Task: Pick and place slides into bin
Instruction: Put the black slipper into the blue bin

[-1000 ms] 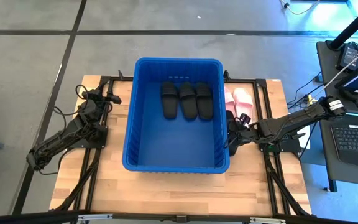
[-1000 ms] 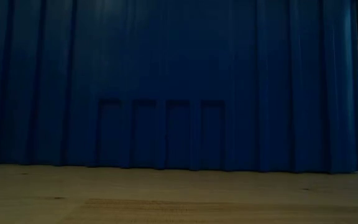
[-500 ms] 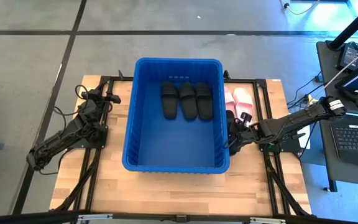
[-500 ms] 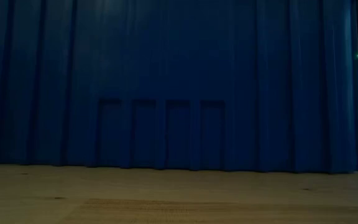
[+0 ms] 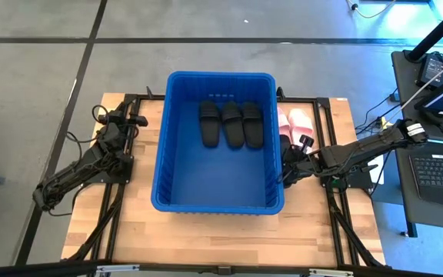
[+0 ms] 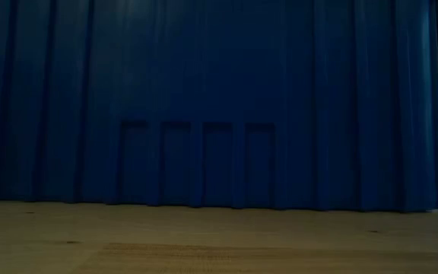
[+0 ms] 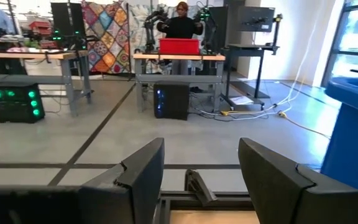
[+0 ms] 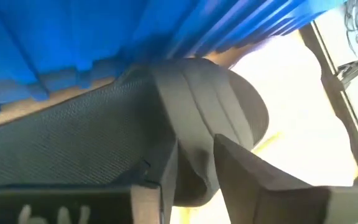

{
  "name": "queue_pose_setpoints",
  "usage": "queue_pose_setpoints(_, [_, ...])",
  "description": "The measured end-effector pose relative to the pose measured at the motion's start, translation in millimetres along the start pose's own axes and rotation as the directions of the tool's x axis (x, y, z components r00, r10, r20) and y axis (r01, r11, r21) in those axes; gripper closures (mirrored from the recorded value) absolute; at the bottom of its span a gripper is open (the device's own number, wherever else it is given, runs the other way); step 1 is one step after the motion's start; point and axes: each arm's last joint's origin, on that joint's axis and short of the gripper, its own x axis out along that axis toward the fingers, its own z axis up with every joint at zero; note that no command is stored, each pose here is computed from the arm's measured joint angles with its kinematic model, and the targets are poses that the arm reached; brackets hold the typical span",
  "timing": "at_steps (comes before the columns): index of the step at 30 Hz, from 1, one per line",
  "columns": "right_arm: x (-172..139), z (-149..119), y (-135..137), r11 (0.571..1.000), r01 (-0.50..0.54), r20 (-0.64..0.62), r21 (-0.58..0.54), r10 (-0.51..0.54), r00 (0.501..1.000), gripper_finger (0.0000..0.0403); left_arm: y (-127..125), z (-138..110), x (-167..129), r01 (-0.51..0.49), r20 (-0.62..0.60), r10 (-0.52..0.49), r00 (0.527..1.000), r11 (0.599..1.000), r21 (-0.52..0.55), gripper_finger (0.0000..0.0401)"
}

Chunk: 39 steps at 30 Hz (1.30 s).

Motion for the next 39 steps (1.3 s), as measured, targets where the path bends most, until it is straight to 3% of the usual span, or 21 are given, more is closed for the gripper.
queue_pose_setpoints(6, [-0.1, 0.4, 0.4, 1.0, -0.01, 0.0, -0.004, 0.01, 1.0, 0.0318, 1.5, -0.3, 0.0, -0.049, 0.0, 0.049, 0.999, 0.999, 0.004, 0.02])
queue_pose_setpoints(13, [-0.4, 1.3, 4.5, 0.992, -0.122, -0.032, -0.022, 0.121, 0.992, 0.0322, 1.8, -0.4, 0.0, -0.062, 0.0, 0.062, 0.998, 0.998, 0.005, 0.02])
queue_pose_setpoints(19, [-1.1, -2.0, 3.7, 0.982, -0.132, -0.079, 0.133, 0.143, 0.987, 0.0322, 1.8, -0.5, 0.0, -0.062, 0.0, 0.062, 0.998, 0.998, 0.006, 0.02])
queue_pose_setpoints(24, [-1.5, -4.4, 2.5, 0.975, -0.118, -0.106, 0.186, 0.139, 0.985, 0.0319, 1.8, -0.5, 0.0, -0.062, 0.0, 0.062, 0.998, 0.998, 0.006, 0.02])
queue_pose_setpoints(33, [-1.6, -4.9, 2.9, 0.986, -0.147, -0.118, 0.083, 0.156, 0.981, 0.0229, 1.8, -0.5, 0.0, -0.061, 0.0, 0.061, 0.998, 0.998, 0.004, 0.02])
queue_pose_setpoints(39, [-1.9, -2.2, 7.0, 0.969, -0.234, -0.118, 0.081, 0.242, 0.963, 0.0179, 1.8, -0.5, 0.0, -0.061, 0.0, 0.061, 0.998, 0.998, 0.003, 0.02])
